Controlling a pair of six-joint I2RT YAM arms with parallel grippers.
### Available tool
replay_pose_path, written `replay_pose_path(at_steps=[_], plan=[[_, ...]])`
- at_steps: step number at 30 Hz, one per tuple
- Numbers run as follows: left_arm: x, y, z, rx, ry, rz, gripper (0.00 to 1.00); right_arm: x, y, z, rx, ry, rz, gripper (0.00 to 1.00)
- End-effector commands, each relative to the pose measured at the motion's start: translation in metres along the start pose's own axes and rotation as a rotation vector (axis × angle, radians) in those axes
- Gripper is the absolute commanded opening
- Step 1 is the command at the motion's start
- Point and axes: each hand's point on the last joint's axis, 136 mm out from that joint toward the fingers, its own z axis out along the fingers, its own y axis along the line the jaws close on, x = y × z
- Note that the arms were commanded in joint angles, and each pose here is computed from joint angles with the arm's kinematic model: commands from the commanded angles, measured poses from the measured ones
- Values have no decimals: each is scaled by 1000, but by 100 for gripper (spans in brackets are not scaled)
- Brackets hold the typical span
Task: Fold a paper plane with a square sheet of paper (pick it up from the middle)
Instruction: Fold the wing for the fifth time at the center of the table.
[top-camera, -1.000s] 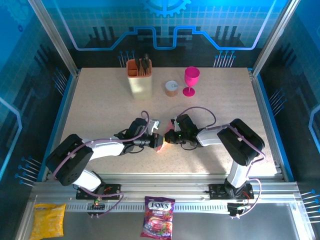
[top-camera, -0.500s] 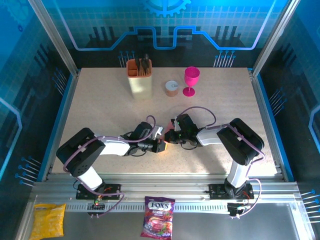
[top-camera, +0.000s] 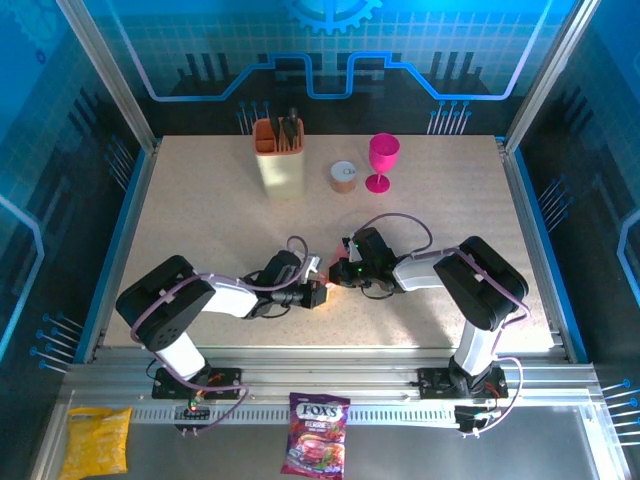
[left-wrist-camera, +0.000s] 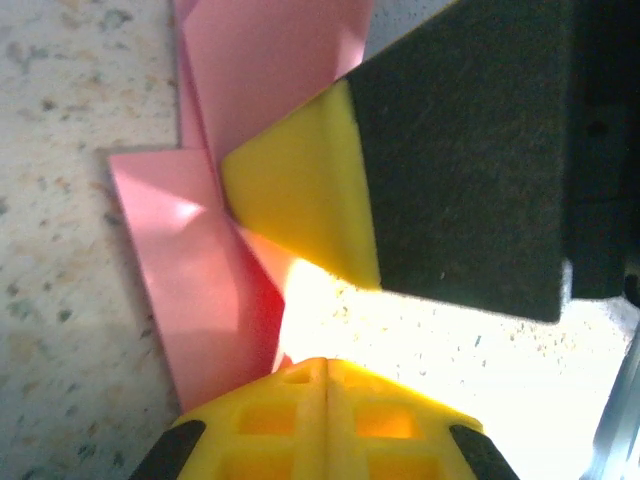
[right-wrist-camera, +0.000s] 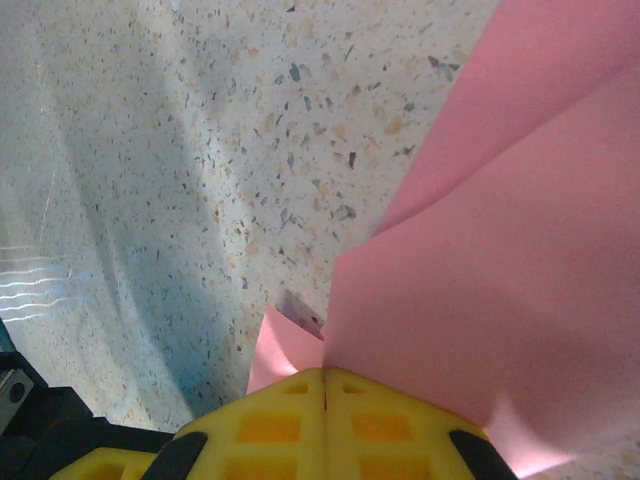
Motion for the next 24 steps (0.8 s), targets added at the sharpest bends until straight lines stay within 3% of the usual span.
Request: replay_pose_path(at_steps=[1,8,13,17,24], plan=[[64,48,-11,-158,127,-141,0,49,-75,6,254,131,116,0],[116,61,-24,-221,187,-207,0,52,-79,7,258,137,132,0],[122,63,-40,-316,220,-193,0,53,-79,8,260,144,138,0],[99,59,-64,-410,174,-122,0,53,-79,10,251,148,148,0],[27,6,-74,-322,15,81,0,54,-78,14,244,159,152,0]])
